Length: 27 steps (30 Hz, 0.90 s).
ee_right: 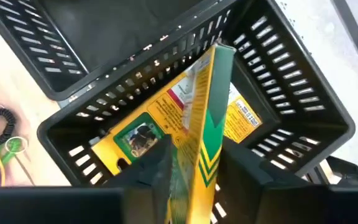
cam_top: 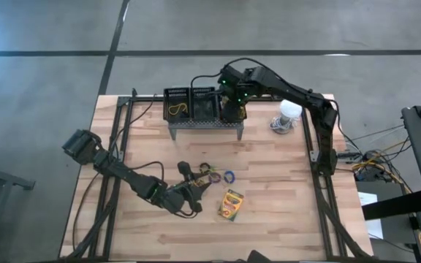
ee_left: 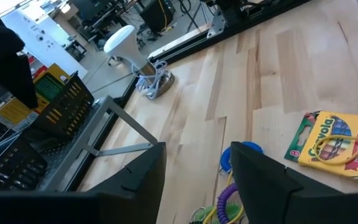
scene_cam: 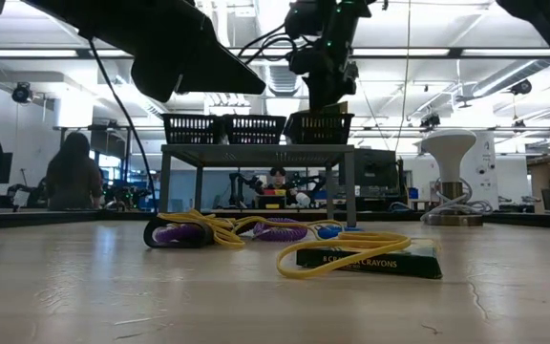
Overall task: Pick & Place Office Desk Supplies
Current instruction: Put the crayon box into the right black bin on the shelf
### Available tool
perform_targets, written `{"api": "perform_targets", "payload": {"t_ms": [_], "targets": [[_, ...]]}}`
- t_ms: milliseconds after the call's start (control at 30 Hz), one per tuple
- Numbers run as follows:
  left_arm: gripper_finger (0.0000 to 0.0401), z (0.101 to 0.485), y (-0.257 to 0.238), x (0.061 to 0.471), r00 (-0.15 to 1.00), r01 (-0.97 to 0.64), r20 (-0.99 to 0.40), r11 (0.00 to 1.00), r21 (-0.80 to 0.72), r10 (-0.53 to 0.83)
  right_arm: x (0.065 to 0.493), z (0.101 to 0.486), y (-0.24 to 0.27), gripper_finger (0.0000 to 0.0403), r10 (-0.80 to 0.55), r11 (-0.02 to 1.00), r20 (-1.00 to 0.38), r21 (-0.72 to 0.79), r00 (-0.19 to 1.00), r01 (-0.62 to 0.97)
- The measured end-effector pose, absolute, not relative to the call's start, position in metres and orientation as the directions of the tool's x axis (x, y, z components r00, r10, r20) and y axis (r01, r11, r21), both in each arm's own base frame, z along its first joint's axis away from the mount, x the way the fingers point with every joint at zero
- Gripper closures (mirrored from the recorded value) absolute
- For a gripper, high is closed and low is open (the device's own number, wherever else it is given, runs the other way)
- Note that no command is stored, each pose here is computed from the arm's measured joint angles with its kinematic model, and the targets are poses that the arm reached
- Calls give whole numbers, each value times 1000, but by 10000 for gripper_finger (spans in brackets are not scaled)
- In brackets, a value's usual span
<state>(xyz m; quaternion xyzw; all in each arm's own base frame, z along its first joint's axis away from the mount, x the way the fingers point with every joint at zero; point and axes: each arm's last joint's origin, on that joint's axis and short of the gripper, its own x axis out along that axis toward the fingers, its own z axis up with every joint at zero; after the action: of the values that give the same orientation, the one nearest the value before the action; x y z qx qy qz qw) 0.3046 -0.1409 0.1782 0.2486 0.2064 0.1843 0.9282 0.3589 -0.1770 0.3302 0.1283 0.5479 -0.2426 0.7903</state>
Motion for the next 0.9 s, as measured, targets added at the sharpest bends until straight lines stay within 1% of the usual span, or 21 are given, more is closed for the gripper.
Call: {"api": "perform_targets", "payload": {"t_ms": [133,200,300,433,600,700,767,900], "targets": [[218,178,-141,305,847,-240,-291,809,537,445,356,336,-178,357,-250,847,-921,-58,298,529],[218,178,-141,305,847,-241,-291,809,537,445,354,342,-177,376,-247,849,-912,-40,328,527],[218,178,-141,305,847,-241,-291,809,537,445,350,350,-176,377,-221,852,-902,7,371,524],[218,178,-141,305,847,-241,-291,809,537,445,342,361,-181,367,-234,831,-879,41,416,554],[218,178,-141,305,845,-245,-295,813,529,446,329,377,-186,369,-227,819,-841,109,492,564],[218,178,-141,304,845,-247,-295,815,525,446,324,380,-184,369,-227,823,-815,132,533,553],[218,178,-141,304,845,-249,-296,816,521,446,318,381,-181,369,-220,824,-783,170,582,541],[218,178,-141,304,844,-249,-296,816,521,446,298,376,-179,369,-228,807,-722,236,654,542]]}}
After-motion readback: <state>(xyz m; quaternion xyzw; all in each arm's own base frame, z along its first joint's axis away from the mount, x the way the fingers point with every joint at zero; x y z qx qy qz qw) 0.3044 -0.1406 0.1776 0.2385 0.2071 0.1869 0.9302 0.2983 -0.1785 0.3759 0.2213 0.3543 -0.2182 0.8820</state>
